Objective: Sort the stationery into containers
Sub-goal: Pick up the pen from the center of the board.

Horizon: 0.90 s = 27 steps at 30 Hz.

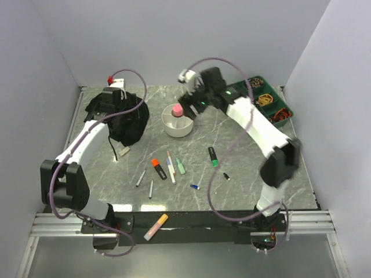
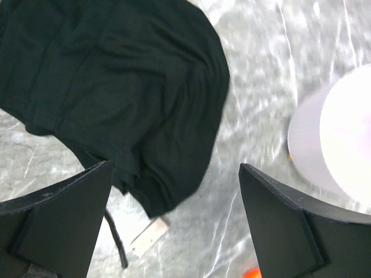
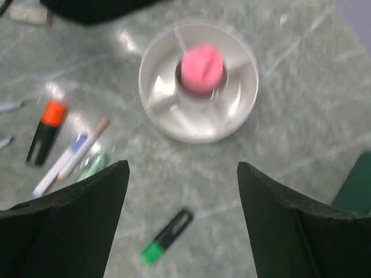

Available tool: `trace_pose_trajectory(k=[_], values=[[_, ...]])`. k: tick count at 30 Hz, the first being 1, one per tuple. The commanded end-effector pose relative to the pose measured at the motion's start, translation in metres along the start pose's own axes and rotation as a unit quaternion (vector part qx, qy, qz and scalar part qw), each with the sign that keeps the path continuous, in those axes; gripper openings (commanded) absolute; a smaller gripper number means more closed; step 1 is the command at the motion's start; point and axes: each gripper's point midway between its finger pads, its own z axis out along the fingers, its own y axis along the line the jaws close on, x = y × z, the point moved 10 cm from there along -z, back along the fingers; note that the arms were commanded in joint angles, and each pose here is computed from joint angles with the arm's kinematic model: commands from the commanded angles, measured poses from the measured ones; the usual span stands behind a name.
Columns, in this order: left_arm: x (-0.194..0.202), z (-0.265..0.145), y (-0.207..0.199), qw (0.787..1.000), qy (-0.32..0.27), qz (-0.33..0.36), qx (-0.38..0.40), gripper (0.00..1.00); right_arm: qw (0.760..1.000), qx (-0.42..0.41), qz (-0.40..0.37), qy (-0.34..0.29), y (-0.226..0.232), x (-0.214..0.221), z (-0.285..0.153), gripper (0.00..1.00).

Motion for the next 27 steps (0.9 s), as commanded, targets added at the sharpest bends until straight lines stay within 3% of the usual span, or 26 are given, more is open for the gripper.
trace_pose_trajectory(k=[1,2,4,5,7,9,10,11,12,14,15,17,20,27], values=[[0.011,-0.023,-0.002,0.996,-0.002,0.048,0.075,0.94,0.999,0.015,0.037,-0.025,0.016,0.034,-0.049,0.83],[0.013,-0.032,-0.006,0.99,-0.007,0.072,0.124,0.93,0.999,0.006,0.043,0.007,0.023,0.064,-0.041,0.83],[0.029,-0.046,-0.012,0.952,-0.008,0.181,0.247,0.93,0.999,0.005,0.049,-0.006,0.029,0.078,-0.051,0.84],[0.033,-0.049,-0.011,0.927,-0.023,0.254,0.277,0.93,0.998,0.004,0.062,0.005,0.033,0.09,-0.05,0.84],[0.044,-0.05,-0.012,0.916,0.002,0.287,0.28,0.93,0.995,0.014,0.101,-0.002,0.035,0.094,-0.054,0.84],[0.032,-0.05,-0.017,0.935,0.037,0.24,0.259,0.87,0.992,0.028,0.121,-0.009,0.038,0.1,-0.055,0.84],[0.048,-0.037,-0.014,0.943,0.135,0.203,0.226,0.83,0.988,0.043,0.146,-0.015,0.039,0.099,-0.058,0.84],[0.051,-0.035,-0.019,0.953,0.194,0.13,0.193,0.8,0.984,0.069,0.162,-0.012,0.036,0.101,-0.059,0.85],[0.035,-0.033,-0.025,0.957,0.218,0.085,0.173,0.78,0.982,0.075,0.175,-0.009,0.035,0.103,-0.06,0.86],[0.062,-0.019,-0.033,0.923,0.36,-0.002,0.137,0.78,0.976,0.083,0.202,-0.008,0.032,0.105,-0.06,0.86],[0.076,-0.017,-0.04,0.917,0.373,-0.009,0.143,0.78,0.976,0.082,0.203,-0.006,0.032,0.107,-0.059,0.86],[0.08,-0.021,-0.048,0.936,0.337,-0.011,0.107,0.79,0.971,0.079,0.224,-0.007,0.03,0.108,-0.058,0.86],[0.108,-0.022,-0.061,0.916,0.388,-0.03,0.101,0.79,0.969,0.08,0.235,-0.003,0.024,0.109,-0.06,0.86],[0.139,-0.011,-0.06,0.895,0.442,-0.046,0.041,0.77,0.963,0.081,0.256,0.009,0.016,0.121,-0.066,0.86]])
